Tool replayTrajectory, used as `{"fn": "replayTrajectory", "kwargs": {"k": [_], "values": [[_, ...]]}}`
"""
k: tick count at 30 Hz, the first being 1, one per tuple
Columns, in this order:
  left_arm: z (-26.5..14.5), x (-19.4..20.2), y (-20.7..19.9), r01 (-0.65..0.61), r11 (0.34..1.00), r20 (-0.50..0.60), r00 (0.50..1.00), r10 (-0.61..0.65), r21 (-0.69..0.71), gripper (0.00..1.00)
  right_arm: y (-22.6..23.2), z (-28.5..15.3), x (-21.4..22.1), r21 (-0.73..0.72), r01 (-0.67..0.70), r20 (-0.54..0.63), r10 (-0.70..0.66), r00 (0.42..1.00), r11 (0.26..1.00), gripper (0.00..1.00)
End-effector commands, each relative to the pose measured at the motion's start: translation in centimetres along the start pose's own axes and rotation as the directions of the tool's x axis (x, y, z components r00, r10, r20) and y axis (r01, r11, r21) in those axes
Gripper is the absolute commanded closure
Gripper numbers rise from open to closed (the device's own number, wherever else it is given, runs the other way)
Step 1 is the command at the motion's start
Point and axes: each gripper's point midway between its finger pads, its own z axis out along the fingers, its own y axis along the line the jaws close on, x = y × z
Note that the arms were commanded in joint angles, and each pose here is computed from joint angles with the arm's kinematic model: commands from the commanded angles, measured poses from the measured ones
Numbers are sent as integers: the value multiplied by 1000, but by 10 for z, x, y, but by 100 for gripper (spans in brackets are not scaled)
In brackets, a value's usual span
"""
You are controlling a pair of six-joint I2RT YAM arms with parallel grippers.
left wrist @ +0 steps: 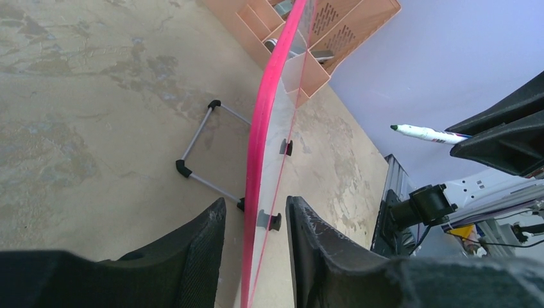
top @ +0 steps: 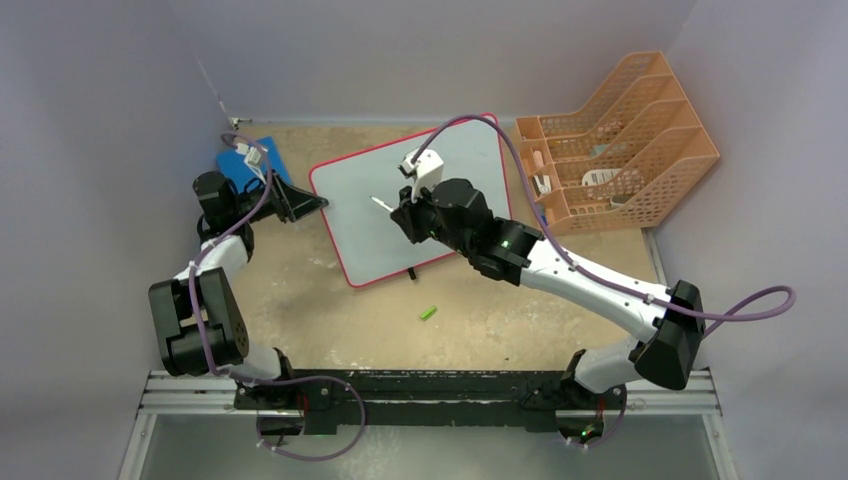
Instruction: Write a sentence on the whiteboard
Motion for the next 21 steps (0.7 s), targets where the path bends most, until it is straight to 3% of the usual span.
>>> {"fn": "replayTrajectory", "kwargs": {"k": [1,18,21], "values": [[3,-10,-8,-90,995,-4,996,90,50,65,5,-1,-35,-3,1,101,-1,995,1000,100],[5,-2,-1,-121,992,-13,993,122,41,100,6,-1,-34,1,-5,103,5,995,1000,100],[5,-2,-1,-133,990,-12,991,134,36,100,5,-2,-35,15,-5,108,3,994,1000,100]]}}
